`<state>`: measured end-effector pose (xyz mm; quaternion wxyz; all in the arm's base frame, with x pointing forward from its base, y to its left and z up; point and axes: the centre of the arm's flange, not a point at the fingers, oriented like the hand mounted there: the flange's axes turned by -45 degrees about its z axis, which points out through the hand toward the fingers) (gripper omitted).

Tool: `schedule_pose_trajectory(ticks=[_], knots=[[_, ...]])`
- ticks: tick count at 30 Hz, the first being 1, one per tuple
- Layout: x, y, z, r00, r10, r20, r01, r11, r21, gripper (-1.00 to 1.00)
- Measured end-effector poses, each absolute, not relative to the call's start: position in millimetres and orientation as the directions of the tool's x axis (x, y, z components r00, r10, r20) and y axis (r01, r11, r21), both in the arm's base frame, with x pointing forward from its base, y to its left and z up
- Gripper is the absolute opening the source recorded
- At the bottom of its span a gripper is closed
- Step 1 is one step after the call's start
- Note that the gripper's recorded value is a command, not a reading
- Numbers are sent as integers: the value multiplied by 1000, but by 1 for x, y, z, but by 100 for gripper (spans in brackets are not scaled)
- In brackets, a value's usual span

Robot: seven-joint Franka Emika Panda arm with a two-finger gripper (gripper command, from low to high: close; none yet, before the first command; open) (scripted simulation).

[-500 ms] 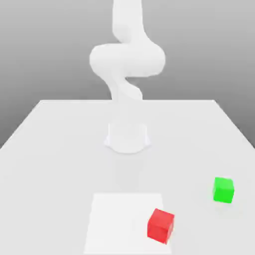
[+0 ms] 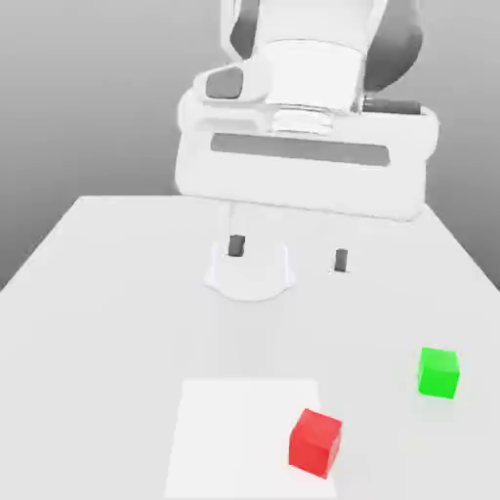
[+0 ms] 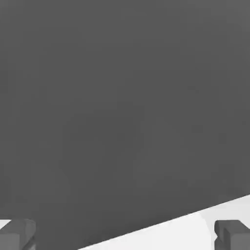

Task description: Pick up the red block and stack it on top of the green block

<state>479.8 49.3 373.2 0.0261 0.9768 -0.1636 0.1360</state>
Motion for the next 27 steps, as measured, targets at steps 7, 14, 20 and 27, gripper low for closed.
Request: schedule_pose_trajectory(ticks=[7,14,20,27], knots=[[457,73,245,903,-425,67,-426,-905,2,0],[444,81,153,887,-462,1,-462,-887,-2,-100],[444,81,147,887,-462,2,-462,-887,-2,-100],[439,94,210,896,-443,1,-443,-896,-4,-100]])
